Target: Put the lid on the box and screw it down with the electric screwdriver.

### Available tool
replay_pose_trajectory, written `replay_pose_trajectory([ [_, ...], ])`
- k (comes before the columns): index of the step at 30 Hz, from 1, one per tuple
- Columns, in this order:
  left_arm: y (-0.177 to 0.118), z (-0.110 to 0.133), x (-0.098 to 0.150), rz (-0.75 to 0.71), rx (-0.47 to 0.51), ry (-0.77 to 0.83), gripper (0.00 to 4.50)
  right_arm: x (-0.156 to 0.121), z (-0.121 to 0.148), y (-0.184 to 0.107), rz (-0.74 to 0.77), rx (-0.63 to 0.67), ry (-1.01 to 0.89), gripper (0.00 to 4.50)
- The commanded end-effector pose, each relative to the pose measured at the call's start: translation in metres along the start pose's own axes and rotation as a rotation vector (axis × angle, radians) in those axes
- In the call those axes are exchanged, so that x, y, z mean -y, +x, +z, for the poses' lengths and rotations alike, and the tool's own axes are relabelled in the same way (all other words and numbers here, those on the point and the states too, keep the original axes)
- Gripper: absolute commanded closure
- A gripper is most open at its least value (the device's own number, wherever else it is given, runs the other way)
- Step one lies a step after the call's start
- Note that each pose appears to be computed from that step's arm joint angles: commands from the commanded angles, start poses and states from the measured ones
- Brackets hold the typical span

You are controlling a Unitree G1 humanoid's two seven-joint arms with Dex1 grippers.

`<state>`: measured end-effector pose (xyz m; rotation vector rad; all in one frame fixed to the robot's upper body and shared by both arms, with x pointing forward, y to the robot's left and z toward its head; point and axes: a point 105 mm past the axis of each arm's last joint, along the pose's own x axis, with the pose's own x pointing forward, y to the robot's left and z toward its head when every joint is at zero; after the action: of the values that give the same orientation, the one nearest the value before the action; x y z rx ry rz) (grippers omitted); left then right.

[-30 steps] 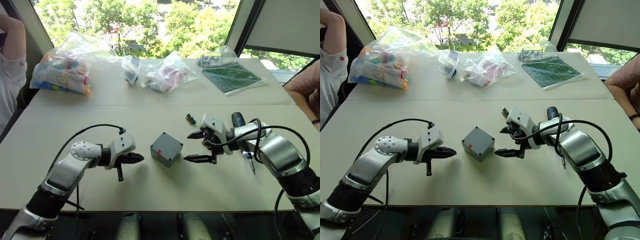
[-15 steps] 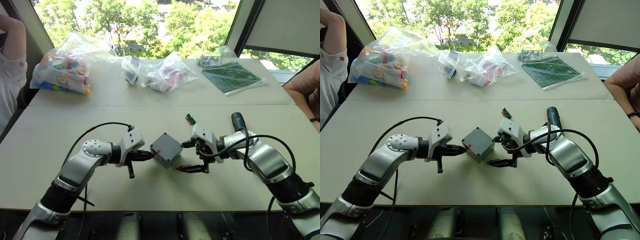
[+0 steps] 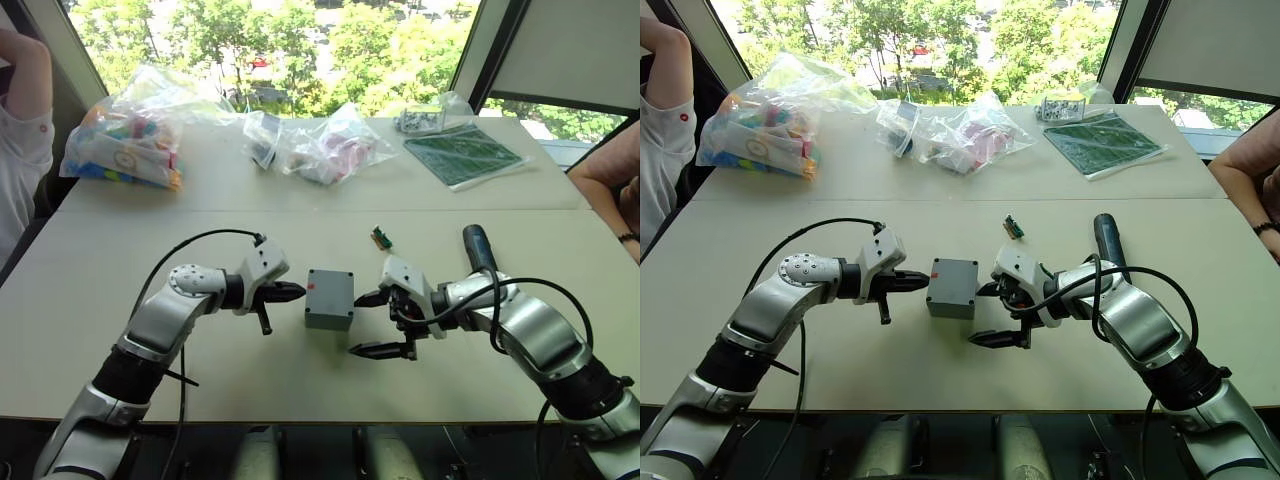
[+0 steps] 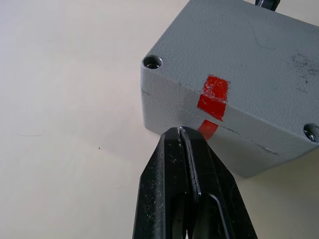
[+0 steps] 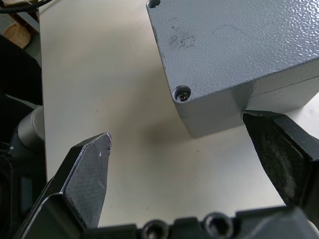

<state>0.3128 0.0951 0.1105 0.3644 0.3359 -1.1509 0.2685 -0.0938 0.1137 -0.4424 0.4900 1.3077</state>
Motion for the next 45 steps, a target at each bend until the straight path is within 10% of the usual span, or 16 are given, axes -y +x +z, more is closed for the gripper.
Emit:
replay_pose_trajectory([
  [1,-0.007,0.008,0.011,-0.051,0.019,0.03,4.5,0.005,0.01,-0.005,-0.024,0.028,-0.04,0.02],
  [11,-0.055,0.032,0.002,-0.013,0.163,-0.119,4.5,0.048,0.017,-0.092,-0.342,0.201,0.212,0.02],
  [18,-0.052,0.055,0.015,-0.071,0.224,-0.12,4.5,0.079,-0.028,-0.095,-0.569,0.158,0.255,0.02],
  [25,-0.049,0.059,0.018,-0.078,0.224,-0.11,4.5,0.08,-0.04,-0.085,-0.6,0.16,0.26,1.92],
  [40,-0.045,0.056,0.021,-0.079,0.215,-0.115,4.5,0.081,-0.039,-0.073,-0.588,0.164,0.253,1.92],
  [45,-0.046,0.053,0.021,-0.073,0.21,-0.118,4.5,0.082,-0.043,-0.071,-0.591,0.146,0.243,3.34],
])
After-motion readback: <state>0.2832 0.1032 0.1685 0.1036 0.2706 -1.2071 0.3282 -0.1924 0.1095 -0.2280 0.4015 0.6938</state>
